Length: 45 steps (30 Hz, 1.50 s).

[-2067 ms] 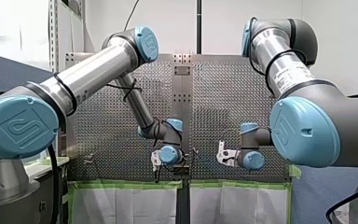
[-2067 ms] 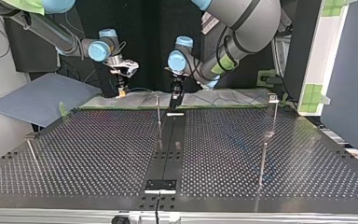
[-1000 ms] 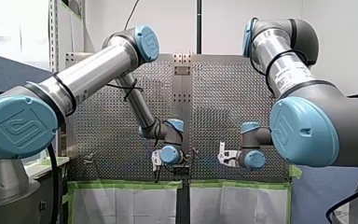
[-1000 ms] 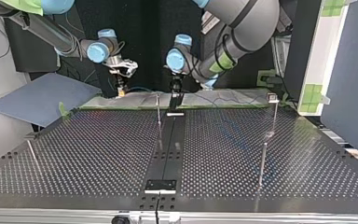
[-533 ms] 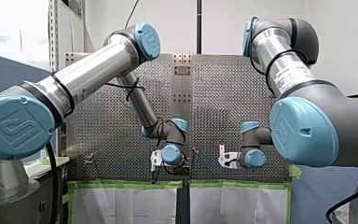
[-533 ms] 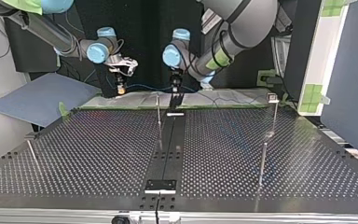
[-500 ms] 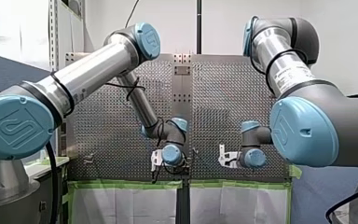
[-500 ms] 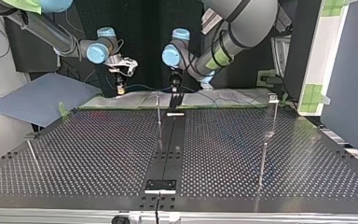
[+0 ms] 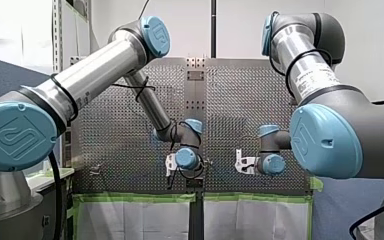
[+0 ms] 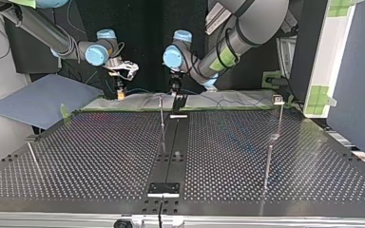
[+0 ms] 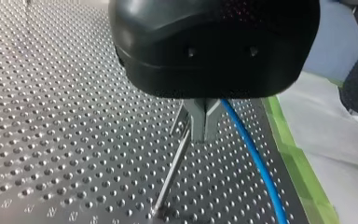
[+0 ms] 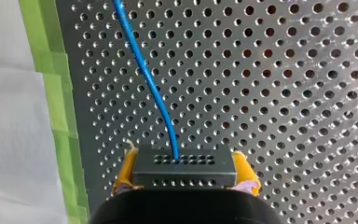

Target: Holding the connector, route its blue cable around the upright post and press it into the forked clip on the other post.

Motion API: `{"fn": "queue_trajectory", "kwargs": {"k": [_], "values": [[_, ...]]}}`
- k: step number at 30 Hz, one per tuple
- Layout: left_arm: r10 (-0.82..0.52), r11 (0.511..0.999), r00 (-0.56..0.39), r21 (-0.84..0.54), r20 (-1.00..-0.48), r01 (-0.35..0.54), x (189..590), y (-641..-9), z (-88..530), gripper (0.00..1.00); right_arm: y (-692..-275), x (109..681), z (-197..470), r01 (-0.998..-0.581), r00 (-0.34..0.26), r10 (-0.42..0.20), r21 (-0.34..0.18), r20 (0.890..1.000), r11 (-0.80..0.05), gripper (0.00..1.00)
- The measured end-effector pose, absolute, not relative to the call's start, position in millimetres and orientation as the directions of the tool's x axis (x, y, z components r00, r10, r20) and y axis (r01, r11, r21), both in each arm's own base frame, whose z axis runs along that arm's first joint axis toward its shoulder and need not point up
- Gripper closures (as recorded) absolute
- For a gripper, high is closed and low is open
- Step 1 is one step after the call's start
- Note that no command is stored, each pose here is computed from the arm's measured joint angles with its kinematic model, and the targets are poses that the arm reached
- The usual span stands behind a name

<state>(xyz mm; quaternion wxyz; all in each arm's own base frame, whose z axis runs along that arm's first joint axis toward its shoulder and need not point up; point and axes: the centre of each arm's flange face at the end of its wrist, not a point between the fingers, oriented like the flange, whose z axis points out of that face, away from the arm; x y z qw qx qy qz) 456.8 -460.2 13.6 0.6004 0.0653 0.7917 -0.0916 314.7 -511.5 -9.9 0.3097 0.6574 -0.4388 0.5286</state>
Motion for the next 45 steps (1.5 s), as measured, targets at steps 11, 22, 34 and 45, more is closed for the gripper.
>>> {"fn": "queue_trajectory", "kwargs": {"k": [11,22,34,45], "values": [[-0.036,0.97,-0.274,-0.099,-0.961,0.221,454,-456,8,0.96,-512,315,-10,-0.904,0.046,-0.249,-0.066,0.967,-0.423,1.0],[-0.064,0.965,-0.268,-0.127,-0.961,0.227,458,-445,-3,0.94,-514,316,-9,-0.903,0.036,-0.236,-0.07,0.971,-0.424,1.0],[-0.062,0.965,-0.291,-0.131,-0.955,0.225,475,-446,-31,0.94,-517,315,-8,-0.904,0.019,-0.223,-0.078,0.975,-0.42,1.0],[-0.077,0.964,-0.281,-0.143,-0.957,0.222,505,-457,-12,0.94,-520,309,-9,-0.909,0.013,-0.223,-0.081,0.975,-0.408,1.0]]}}
